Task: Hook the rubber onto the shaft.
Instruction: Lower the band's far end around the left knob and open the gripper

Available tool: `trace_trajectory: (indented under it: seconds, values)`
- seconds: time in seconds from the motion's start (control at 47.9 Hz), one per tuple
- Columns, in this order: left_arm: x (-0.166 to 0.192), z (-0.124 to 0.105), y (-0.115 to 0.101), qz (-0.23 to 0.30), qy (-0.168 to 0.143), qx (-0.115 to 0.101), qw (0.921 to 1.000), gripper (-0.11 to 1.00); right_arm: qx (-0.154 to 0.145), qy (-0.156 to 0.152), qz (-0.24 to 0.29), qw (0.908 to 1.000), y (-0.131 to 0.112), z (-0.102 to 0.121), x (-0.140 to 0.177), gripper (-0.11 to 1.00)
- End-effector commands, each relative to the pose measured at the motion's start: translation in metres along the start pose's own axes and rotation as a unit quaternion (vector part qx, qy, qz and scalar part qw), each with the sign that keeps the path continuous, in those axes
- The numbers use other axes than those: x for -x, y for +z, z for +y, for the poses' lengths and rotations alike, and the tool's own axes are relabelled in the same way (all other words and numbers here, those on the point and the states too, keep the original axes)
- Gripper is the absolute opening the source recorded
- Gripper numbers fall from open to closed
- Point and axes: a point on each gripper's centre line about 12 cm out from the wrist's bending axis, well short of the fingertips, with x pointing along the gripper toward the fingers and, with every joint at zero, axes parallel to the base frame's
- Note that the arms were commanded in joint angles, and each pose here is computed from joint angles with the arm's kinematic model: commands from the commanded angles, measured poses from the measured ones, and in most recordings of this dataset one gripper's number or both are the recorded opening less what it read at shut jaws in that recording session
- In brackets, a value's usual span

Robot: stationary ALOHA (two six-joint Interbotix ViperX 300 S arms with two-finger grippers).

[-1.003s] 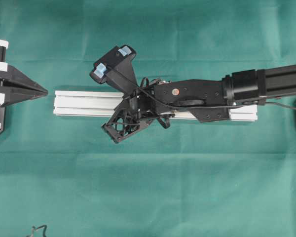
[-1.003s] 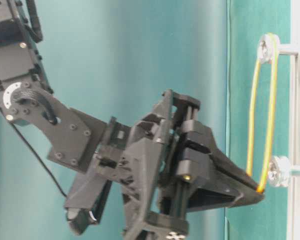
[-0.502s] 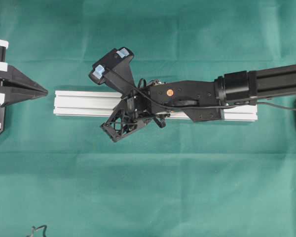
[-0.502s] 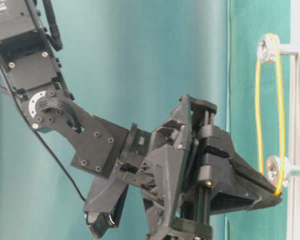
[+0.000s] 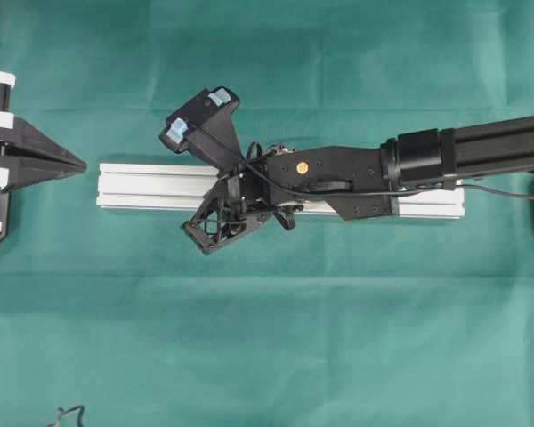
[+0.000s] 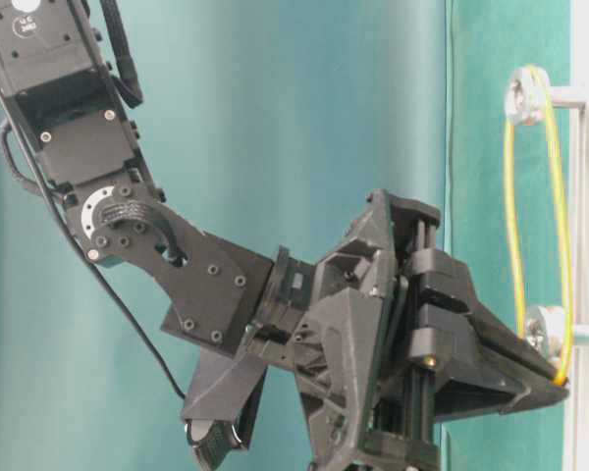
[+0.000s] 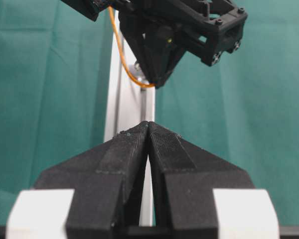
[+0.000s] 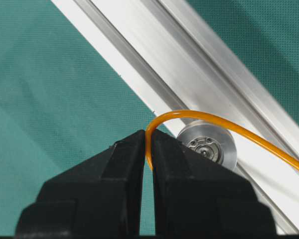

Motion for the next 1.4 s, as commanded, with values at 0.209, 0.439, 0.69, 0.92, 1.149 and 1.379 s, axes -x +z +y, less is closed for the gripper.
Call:
trace_trajectory:
  seconds: [0.209, 0.439, 0.69, 0.92, 1.149, 1.379]
  values:
    - [0.004, 0.000, 0.012, -0.016, 0.000, -0.001, 0.9999, 0.00, 0.001, 0.025, -0.018, 0.9995, 0.010, 0.011, 0.017, 0.07]
    - [0.004, 0.000, 0.012, -0.016, 0.000, -0.001, 0.9999, 0.00, 0.003, 0.022, -0.014, 0.9997, 0.007, 0.011, 0.016, 0.07]
    - [0.004, 0.000, 0.012, -0.016, 0.000, 0.000, 0.9999, 0.00, 0.008, 0.019, -0.009, 0.9998, 0.000, 0.014, 0.017, 0.07]
    - [0.004, 0.000, 0.012, -0.016, 0.000, 0.000, 0.9999, 0.00, 0.012, 0.004, 0.001, 0.9999, -0.006, 0.011, 0.021, 0.07]
    - [0.004, 0.000, 0.012, -0.016, 0.000, 0.000, 0.9999, 0.00, 0.015, 0.000, 0.005, 0.9999, -0.011, 0.007, 0.027, 0.07]
    - [0.004, 0.000, 0.012, -0.016, 0.000, 0.000, 0.9999, 0.00, 0.018, -0.006, 0.009, 0.9998, -0.018, 0.000, 0.032, 0.07]
